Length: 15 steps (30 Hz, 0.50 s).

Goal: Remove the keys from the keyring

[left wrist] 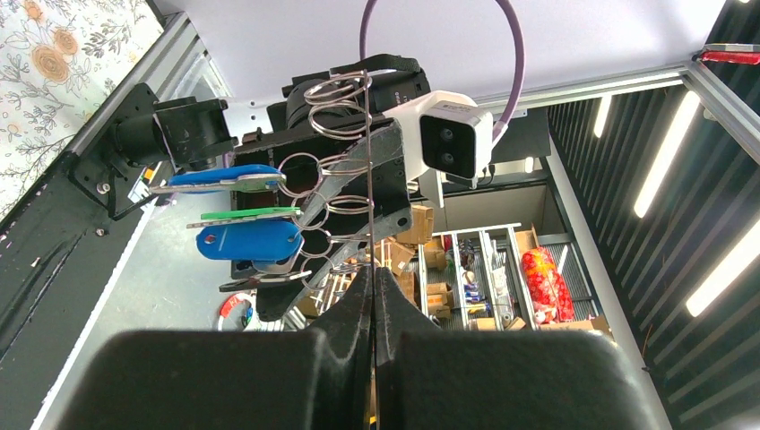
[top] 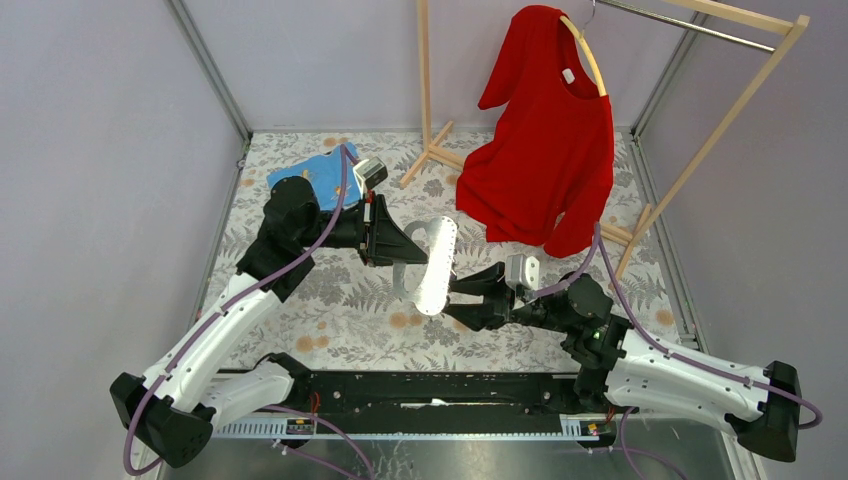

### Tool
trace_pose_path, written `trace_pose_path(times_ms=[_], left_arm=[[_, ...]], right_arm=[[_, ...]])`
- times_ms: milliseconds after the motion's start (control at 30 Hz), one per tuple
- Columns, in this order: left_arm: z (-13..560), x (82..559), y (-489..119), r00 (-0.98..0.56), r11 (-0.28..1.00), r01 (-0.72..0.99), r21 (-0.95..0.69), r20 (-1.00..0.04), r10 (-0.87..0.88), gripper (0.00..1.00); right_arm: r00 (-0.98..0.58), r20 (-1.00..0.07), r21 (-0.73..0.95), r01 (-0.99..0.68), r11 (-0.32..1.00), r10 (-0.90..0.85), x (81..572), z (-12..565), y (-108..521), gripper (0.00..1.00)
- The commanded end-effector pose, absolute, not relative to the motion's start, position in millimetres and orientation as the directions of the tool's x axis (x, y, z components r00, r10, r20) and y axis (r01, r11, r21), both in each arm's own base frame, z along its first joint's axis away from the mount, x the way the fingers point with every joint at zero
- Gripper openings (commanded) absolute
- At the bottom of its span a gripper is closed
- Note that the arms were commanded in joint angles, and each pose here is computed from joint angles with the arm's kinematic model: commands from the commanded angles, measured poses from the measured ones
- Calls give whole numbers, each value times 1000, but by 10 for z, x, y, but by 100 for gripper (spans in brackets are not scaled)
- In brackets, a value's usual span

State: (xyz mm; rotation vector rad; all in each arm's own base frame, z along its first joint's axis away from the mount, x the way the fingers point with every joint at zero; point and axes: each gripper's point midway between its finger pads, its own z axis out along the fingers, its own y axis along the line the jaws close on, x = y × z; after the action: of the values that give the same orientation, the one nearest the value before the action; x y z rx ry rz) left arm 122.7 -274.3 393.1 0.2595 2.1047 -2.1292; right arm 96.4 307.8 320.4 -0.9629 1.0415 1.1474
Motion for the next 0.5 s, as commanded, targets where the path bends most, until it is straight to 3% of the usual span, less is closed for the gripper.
trace_pose_path(times_ms=[0,467], left_arm=[[4203,1171,-2715,-949,-73,313,-947,-314,-3,0],[4167,1181,-2725,-950,-69,311,-948,-311,-1,0]], right_arm=[[125,-938,-84,-987,138,324,886,3575,3074,44],[114,-938,-73,-988,134,328,867,3572,3126,37]])
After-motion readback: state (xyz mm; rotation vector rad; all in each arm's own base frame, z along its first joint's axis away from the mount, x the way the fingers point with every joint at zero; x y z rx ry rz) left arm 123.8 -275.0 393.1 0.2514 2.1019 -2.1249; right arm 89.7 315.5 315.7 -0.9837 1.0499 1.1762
